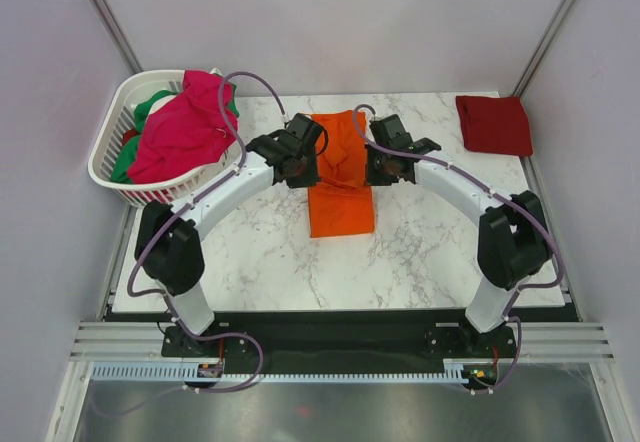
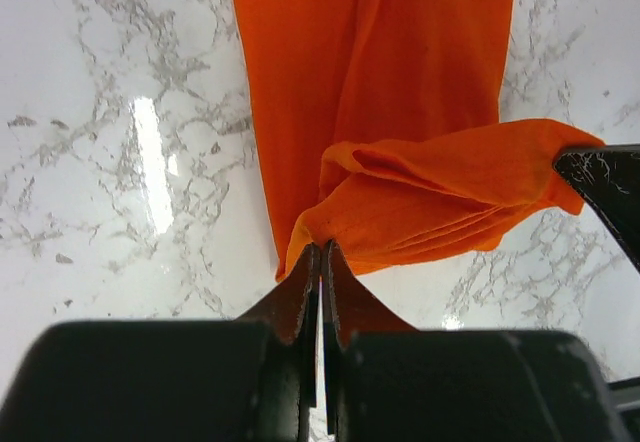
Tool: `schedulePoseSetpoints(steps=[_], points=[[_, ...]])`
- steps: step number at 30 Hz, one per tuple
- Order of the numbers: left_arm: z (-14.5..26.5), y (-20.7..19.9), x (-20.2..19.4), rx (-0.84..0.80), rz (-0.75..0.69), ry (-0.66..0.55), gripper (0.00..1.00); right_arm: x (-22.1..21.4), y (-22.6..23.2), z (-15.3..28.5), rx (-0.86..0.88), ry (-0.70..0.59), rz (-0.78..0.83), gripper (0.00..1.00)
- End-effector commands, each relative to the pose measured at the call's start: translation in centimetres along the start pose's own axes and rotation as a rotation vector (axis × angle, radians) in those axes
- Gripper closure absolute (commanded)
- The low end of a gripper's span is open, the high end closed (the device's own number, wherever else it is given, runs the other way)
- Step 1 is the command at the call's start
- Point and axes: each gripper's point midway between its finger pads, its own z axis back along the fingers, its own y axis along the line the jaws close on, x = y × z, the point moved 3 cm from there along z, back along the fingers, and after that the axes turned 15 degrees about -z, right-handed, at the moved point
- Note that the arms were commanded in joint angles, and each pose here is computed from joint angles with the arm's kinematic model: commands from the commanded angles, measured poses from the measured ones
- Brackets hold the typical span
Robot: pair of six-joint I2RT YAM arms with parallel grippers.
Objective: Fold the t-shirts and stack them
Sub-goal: Fold the tshirt
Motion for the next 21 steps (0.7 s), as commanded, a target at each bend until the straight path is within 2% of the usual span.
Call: schedulePoseSetpoints(steps=[1,3,4,5,6,7,8,10,11,15,19,21], points=[[-1.1,0.5,2.3,-0.009,-0.057,-0.018,0.98,2.5,1.0,-1.1,0.029,-0.026,0.015,1.00],[-2.1,1.1,3.3,0.000,-0.054,-0.016,0.97,3.4,0.7,-2.7,0.011,-0.022,0.001,0.96],[-3.9,1.7,3.0,0.006,-0.058,0.022,0.96,3.4,0.8,-3.3,0.020,-0.004,-0.006,0.74],[-5.0,2.1,3.0,0.015,-0.060,0.043,0.89,4.0,0.4,-3.9,0.010,-0.005,-0.024,0.52],[-5.4,2.1,4.2,-0.002,-0.050,0.036,0.82,4.7,0.5,-5.0,0.004,-0.005,-0.032,0.14],[-7.8,3.2,3.8,0.003,-0.035,0.087,0.60,5.4,0.1,-5.6,-0.028,-0.027,-0.040,0.04],[-7.9,3.3,5.6,-0.012,-0.024,0.056,0.50,6.8,-0.1,-6.5,-0.038,-0.038,-0.059,0.02],[-10.1,4.5,6.5,-0.001,-0.015,0.080,0.31,8.4,-0.3,-6.9,-0.054,-0.049,-0.074,0.02],[-9.4,4.3,8.7,-0.015,-0.018,0.034,0.29,10.0,-0.3,-6.2,-0.062,-0.072,-0.095,0.02],[-7.9,4.6,12.2,-0.027,-0.060,-0.044,0.24,11.5,-0.1,-3.1,-0.057,-0.138,-0.098,0.02],[-5.5,4.9,11.7,-0.023,-0.054,-0.056,0.25,9.1,-1.7,-0.6,-0.058,-0.135,-0.079,0.02],[-4.4,4.9,9.7,-0.038,-0.041,-0.023,0.27,5.8,-2.0,0.1,0.032,-0.070,-0.075,0.02]])
